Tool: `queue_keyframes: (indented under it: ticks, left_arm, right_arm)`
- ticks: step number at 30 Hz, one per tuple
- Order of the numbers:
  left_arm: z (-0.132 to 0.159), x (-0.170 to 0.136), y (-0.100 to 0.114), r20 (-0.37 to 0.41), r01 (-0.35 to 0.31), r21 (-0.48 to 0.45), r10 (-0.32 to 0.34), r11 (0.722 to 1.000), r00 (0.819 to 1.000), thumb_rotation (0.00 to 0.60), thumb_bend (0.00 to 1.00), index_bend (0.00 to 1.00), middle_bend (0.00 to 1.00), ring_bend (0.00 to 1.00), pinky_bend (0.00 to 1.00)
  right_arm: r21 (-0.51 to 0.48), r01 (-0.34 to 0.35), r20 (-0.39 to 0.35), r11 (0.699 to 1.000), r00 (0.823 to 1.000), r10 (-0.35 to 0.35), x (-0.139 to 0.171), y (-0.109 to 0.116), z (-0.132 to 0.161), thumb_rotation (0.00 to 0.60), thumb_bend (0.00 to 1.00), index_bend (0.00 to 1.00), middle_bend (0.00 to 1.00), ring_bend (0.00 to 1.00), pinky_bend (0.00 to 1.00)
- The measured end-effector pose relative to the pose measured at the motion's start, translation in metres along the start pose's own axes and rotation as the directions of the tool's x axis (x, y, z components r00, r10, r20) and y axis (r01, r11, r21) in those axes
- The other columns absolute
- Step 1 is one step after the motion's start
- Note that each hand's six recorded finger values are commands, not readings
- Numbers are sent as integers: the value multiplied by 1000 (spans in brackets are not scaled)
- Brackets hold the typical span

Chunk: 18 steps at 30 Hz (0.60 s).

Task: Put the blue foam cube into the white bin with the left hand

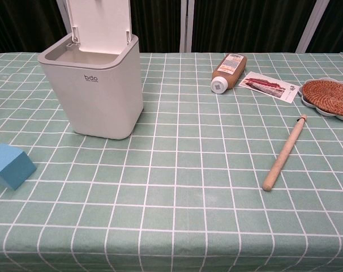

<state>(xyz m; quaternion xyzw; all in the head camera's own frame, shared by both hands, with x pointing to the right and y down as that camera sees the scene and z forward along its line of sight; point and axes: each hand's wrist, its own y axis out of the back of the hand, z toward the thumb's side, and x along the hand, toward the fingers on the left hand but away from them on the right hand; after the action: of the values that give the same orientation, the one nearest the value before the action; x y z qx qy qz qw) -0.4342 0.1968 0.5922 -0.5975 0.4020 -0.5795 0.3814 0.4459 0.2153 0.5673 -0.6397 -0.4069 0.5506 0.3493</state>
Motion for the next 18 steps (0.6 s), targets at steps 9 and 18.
queue_keyframes:
  ticks: [9,18]
  left_arm:
    - [4,-5,-3,22,20,1,-20,1000,1000,600,0,39,46,0,112]
    - [46,-7,-27,191,161,-40,-151,986,970,600,0,39,46,3,150]
  right_arm:
    - [1,6,0,1000,1000,-6,-1,1,0,600,317,0,0,0,0]
    - [1,11,2,1000,1000,-11,0,8,-6,600,336,0,0,0,0]
